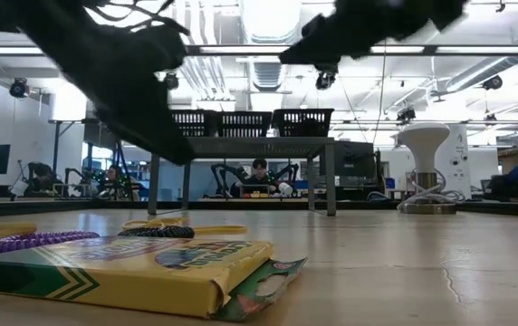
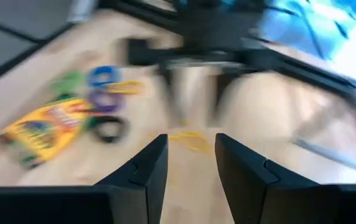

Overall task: Pick & Place Office Desk Supplies
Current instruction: Put the yellow rubber band into the right black basket on the shelf

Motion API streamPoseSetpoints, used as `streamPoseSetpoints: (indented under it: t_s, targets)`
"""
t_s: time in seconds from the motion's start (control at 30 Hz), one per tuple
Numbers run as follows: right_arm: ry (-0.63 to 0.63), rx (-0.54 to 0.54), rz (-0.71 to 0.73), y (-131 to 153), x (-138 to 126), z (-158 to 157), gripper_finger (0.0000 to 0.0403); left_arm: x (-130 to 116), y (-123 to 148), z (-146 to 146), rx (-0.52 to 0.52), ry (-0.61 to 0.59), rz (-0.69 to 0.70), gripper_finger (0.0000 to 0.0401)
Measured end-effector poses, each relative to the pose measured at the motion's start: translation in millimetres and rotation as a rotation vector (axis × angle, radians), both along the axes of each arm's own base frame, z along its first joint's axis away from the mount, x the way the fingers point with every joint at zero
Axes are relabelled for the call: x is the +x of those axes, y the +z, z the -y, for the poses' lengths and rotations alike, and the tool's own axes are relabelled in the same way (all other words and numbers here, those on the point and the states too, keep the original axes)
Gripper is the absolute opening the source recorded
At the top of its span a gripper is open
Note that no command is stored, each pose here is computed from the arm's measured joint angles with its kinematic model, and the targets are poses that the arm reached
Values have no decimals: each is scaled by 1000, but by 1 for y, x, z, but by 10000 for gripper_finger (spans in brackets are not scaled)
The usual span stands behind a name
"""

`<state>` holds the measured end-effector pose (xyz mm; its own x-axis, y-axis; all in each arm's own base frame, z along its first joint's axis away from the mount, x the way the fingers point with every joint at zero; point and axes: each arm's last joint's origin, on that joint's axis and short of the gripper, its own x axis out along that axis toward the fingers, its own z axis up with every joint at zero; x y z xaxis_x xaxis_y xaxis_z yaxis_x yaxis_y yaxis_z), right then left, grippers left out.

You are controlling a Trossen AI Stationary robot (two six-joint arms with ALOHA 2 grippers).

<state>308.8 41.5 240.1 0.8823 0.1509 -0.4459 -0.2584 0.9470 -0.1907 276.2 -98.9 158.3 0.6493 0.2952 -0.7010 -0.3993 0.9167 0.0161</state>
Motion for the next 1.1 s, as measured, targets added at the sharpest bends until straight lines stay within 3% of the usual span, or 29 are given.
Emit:
streamPoseSetpoints:
  t_s: [0.07, 0.2, 0.4, 0.63, 0.9, 1.1]
  targets:
    - [61, -6, 21, -25, 0, -19, 127, -7, 1, 4, -3, 4, -8, 229]
    - [55, 80, 50, -61, 10, -34, 141, -16, -7, 14, 37, 25, 51, 221]
    - [-50, 187, -35, -100, 50, -33, 194, -24, -28, 15, 94, 135, 246, 210]
    - [-165, 235, -81, -131, 102, -35, 234, -31, -33, 8, 126, 237, 300, 203]
    - [-227, 224, -226, -146, 138, -36, 212, -42, -28, 3, 95, 290, 285, 198]
    - [-234, 138, -298, -149, 144, -37, 146, -48, -29, 0, 79, 336, 273, 197]
